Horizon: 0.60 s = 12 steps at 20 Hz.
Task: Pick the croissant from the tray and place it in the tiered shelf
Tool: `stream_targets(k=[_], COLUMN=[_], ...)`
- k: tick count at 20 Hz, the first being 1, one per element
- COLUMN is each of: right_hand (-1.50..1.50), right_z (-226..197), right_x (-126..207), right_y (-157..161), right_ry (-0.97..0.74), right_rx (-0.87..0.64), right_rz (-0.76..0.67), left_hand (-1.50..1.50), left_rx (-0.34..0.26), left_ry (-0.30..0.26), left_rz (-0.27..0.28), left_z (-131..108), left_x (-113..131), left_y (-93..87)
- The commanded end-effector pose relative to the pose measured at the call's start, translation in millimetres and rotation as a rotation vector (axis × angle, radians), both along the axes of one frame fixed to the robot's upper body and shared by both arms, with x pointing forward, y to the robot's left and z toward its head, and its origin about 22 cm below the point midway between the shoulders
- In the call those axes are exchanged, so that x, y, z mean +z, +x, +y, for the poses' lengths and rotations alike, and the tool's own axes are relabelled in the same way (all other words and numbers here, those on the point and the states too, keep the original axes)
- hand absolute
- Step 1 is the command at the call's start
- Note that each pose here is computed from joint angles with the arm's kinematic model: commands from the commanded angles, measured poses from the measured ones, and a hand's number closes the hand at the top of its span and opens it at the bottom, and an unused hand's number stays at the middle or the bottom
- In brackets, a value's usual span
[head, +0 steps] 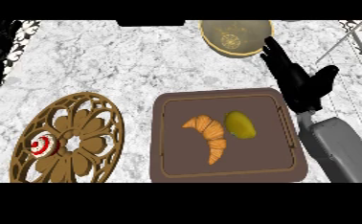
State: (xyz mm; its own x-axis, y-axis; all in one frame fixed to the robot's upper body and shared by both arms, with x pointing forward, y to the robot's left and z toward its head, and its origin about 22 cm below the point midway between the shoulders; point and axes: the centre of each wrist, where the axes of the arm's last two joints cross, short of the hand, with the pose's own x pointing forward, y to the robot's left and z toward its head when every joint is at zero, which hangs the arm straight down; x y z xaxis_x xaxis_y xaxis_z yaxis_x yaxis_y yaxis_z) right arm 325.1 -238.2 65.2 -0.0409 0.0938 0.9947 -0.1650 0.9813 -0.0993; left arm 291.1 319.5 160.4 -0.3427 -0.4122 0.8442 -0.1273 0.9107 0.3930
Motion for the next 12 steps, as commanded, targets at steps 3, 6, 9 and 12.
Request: stream_targets(k=[3, 6, 9, 12], right_hand=[1.5, 1.5, -1.5, -1.5], right_z=[20.8, 30.0, 12.6, 71.9], right_x=[-12.3, -1.6, -35.1, -81.9], right_y=[-24.4, -29.7, -35.5, -80.8], right_ry=[-0.24, -0.45, -0.426, -0.372], right_rx=[0.055, 0.118, -0.344, -0.148], right_rz=[-0.326, -0.61, -0.631, -0.727], left_hand=[0.0, 0.0, 0.0, 0.0], left_rx=[-0.003, -0.016, -0.027, -0.065], left_ry=[0.04, 0.077, 0.047, 0.053], left_rz=[0.152, 0.319, 0.387, 0.374], left_z=[3.3, 7.4, 4.2, -8.9], left_x=[-50.3, -88.3, -119.6, -137.6], left_y=[-11.2, -23.1, -36.9, -33.4])
